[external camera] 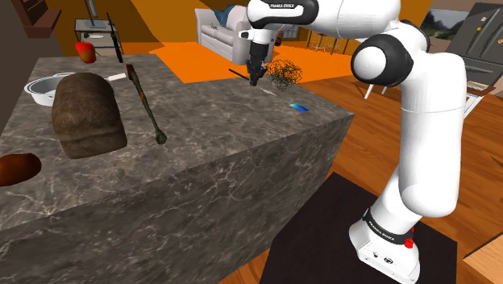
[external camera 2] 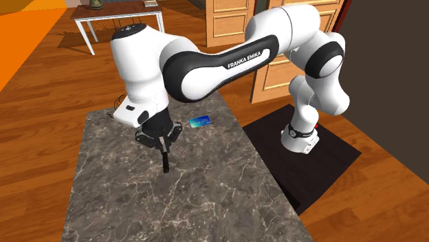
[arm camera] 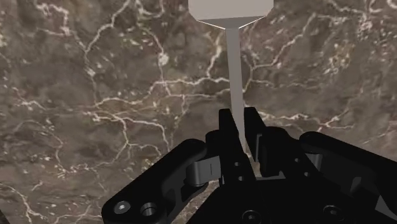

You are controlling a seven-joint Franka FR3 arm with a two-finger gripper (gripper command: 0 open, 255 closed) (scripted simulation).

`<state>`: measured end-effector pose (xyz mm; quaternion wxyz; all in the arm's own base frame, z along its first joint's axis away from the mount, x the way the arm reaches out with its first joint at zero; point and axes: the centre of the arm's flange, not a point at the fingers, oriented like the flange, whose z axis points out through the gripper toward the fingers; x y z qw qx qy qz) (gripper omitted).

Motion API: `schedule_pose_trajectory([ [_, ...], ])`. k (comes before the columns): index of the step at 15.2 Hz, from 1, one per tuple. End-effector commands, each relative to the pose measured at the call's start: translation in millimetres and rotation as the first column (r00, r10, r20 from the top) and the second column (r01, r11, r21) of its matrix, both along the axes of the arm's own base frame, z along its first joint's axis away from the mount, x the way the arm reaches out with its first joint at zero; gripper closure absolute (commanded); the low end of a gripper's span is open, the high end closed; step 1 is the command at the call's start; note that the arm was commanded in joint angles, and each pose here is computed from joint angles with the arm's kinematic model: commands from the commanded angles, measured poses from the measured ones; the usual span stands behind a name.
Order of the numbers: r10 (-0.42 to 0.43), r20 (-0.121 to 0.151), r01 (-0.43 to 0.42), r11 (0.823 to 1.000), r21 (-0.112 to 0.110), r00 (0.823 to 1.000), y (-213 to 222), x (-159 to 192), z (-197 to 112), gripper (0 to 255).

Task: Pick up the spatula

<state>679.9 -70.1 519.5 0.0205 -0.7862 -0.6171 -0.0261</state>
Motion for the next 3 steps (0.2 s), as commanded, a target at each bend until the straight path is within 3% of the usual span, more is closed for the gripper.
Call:
schedule_pose_trajectory([
  [1,0.0,0.0,0.0,1.0,0.0,1.0,0.1,-1.3,10.9,255],
  [3,0.0,0.0,0.0,1.0,0.0,1.0,0.1,-1.3,11.7,255],
])
